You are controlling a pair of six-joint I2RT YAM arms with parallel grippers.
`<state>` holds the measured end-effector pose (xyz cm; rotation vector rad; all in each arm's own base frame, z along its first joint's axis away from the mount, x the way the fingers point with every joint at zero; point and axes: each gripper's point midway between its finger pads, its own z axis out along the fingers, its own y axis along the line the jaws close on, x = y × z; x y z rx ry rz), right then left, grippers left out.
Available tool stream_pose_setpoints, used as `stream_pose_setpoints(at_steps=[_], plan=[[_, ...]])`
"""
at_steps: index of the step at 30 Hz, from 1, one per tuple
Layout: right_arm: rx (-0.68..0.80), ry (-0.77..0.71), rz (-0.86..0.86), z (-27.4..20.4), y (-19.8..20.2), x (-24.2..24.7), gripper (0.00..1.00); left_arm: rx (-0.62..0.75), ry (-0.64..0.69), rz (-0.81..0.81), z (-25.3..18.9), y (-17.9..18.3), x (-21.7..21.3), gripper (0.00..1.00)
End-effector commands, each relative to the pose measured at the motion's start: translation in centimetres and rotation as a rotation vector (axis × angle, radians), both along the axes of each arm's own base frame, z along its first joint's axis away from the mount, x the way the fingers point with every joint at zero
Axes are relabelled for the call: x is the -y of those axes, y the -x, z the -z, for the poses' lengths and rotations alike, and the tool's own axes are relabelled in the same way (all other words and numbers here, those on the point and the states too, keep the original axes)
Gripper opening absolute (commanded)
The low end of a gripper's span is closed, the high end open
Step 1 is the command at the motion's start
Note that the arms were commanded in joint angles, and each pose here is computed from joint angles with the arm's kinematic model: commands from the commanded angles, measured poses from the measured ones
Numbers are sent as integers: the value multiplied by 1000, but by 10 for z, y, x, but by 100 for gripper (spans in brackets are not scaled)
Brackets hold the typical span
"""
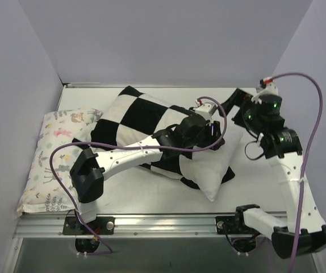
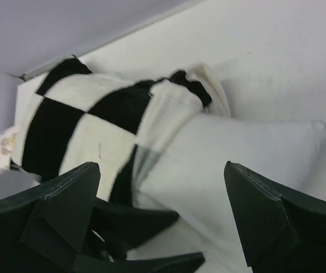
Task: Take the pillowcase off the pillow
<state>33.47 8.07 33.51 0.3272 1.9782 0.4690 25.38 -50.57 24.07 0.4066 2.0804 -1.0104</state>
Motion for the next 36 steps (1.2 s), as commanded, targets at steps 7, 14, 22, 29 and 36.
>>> stream_pose_setpoints(at_steps=[7, 14, 22, 29, 36], plan=[[-116, 43, -18, 93, 56, -5, 96, 135, 238, -109, -124, -28, -46, 75], [-144, 107, -171, 136, 98, -37, 99, 78, 73, -423, -84, -19, -156, 78], [-170, 250, -272, 181, 134, -63, 100, -24, 82, -334, 13, 33, -187, 81], [-120, 286, -255, 181, 152, -53, 100, -70, 89, -305, 70, 47, -177, 82], [-139, 316, -322, 197, 164, -60, 100, -53, 52, -362, 89, 36, -175, 81]])
